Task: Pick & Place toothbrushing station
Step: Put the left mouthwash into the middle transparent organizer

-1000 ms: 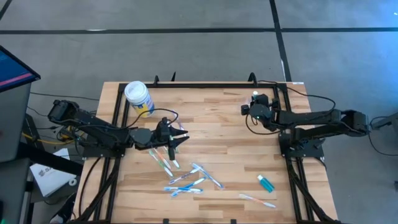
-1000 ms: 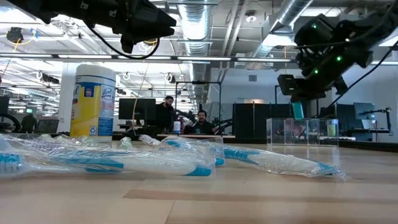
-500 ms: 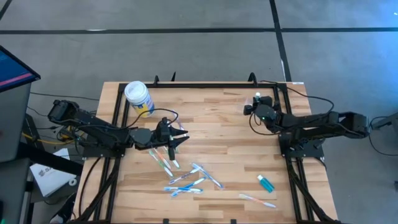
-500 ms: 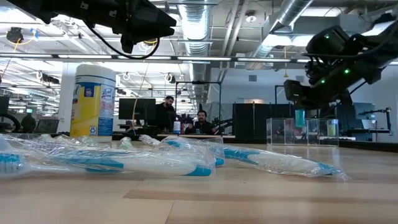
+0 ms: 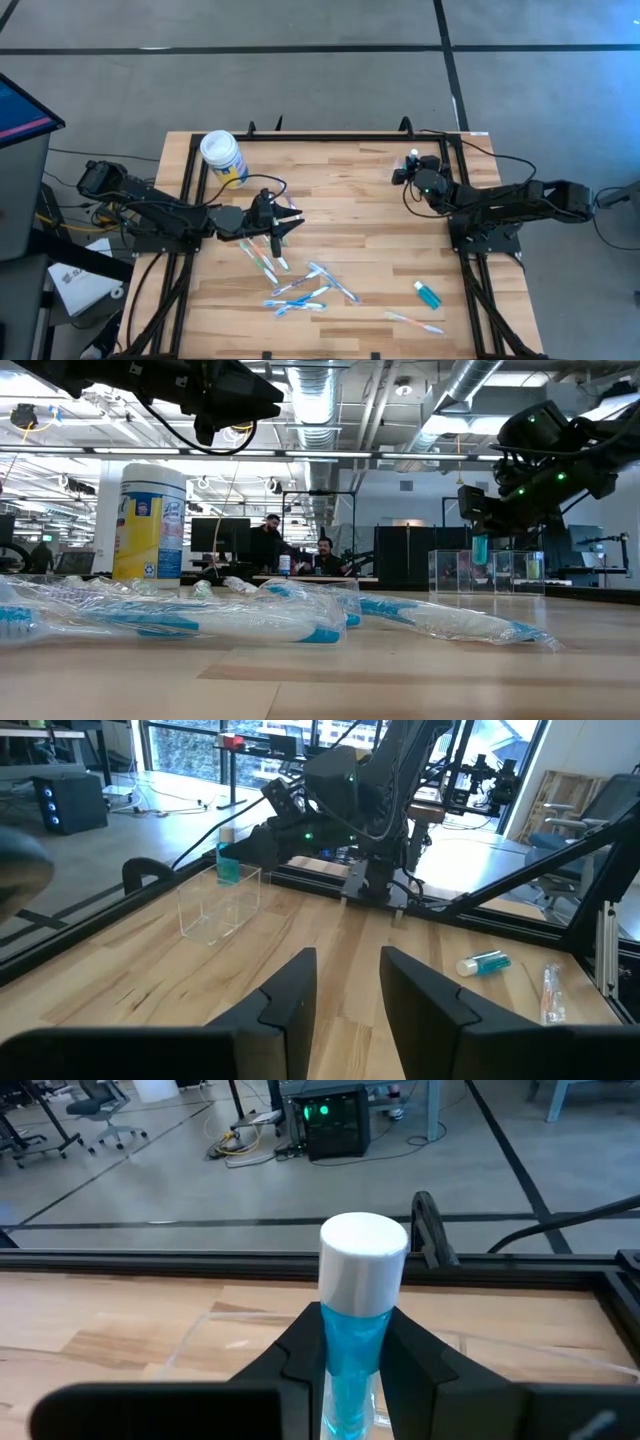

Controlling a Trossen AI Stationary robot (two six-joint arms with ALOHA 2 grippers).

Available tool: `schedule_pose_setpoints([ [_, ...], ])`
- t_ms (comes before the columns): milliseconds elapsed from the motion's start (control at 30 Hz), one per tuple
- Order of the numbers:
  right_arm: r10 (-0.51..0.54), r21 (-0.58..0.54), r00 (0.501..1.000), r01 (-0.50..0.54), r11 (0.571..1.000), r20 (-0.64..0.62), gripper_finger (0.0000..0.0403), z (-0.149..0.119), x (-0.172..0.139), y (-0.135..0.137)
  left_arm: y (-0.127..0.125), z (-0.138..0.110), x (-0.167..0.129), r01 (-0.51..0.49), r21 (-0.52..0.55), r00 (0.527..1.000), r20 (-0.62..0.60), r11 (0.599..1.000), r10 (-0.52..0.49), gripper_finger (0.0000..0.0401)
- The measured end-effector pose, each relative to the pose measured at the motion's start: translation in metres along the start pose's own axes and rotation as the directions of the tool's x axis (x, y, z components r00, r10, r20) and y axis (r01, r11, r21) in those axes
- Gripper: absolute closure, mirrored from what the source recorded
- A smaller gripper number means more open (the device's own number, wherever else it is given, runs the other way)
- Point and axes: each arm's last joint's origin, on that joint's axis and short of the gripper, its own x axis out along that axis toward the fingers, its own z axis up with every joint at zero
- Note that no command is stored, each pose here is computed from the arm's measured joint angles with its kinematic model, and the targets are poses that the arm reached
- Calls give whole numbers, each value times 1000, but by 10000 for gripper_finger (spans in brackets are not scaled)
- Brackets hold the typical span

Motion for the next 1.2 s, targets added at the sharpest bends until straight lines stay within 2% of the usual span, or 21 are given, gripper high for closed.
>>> schedule_pose_setpoints([
  [233,4,-4,1000,-4,1000,-7,341,-1,0,0,0,0,0,0,0,1000,1,1000,0,295],
  [467,-14,-29,999,13,1000,-34,341,-13,7,2,0,0,0,0,-1,1000,1,1000,0,295],
  [833,-23,-27,1000,23,999,-7,340,-25,20,10,0,0,0,0,-1,1000,2,1000,0,295],
  [1200,-15,-47,1000,14,999,-16,308,-26,20,10,0,0,0,1,-1,1000,2,1000,-1,295],
])
